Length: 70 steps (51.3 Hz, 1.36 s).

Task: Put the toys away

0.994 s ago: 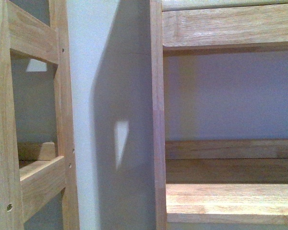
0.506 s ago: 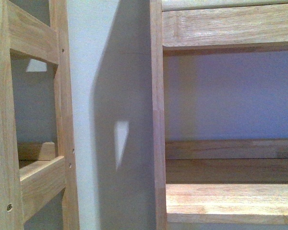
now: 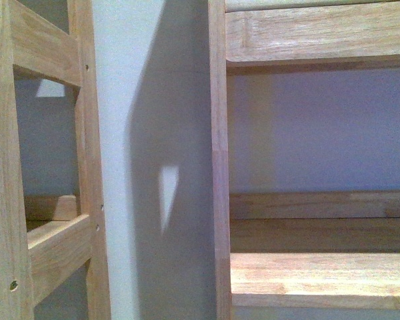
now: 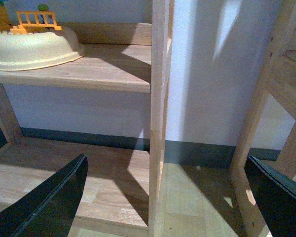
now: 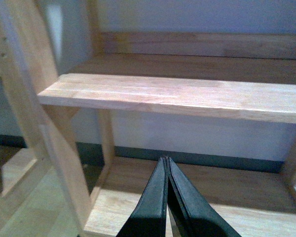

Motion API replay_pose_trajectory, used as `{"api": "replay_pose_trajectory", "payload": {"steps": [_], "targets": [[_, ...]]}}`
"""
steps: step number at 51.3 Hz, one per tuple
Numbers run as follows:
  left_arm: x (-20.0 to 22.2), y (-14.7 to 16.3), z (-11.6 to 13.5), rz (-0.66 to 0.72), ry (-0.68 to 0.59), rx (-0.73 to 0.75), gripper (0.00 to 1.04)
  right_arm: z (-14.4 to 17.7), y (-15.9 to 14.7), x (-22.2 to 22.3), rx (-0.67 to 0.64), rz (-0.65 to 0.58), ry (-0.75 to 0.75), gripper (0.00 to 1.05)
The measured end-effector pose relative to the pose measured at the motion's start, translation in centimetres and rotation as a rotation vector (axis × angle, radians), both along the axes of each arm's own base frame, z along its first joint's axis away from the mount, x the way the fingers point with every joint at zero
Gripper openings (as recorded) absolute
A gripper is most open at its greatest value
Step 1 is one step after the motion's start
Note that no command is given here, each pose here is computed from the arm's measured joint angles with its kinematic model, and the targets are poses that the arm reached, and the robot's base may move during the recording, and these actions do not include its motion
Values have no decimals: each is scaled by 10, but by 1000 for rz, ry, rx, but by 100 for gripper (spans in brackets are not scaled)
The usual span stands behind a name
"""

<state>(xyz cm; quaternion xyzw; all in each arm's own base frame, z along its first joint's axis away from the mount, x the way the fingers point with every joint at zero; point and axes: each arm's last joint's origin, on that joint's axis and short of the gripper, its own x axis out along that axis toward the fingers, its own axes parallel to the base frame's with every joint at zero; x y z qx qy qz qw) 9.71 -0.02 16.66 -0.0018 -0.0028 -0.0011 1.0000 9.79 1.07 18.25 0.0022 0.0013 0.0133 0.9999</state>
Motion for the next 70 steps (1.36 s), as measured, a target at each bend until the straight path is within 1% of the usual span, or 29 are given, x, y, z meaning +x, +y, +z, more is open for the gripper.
{"api": "replay_pose_trajectory", "payload": {"steps": [2,7,17,22,40,41,43,46,54,60,67,70], "targets": [[0,0,0,0,0,0,99,-1,-3,0,0,15,1,4],[0,0,0,0,0,0,99,-2,-10,0,0,-24,-4,3],[0,0,0,0,0,0,99,-8,-10,0,-1,-24,3,3],[0,0,0,0,0,0,99,-15,-10,0,0,-24,-2,3],[0,0,0,0,0,0,99,-15,-10,-1,-2,-24,-7,4],[0,0,0,0,0,0,99,-15,-10,-1,-2,-24,-7,6],[0,0,0,0,0,0,99,-15,-10,-1,-2,-24,-7,13],[0,0,0,0,0,0,99,-15,-10,-1,-2,-24,-7,20],[0,0,0,0,0,0,99,-15,-10,-1,-2,-24,-7,44],[0,0,0,0,0,0,99,-15,-10,-1,-2,-24,-7,59],[0,0,0,0,0,0,99,-15,-10,-1,-2,-24,-7,89],[0,0,0,0,0,0,99,-15,-10,-1,-2,-24,-7,96]]}}
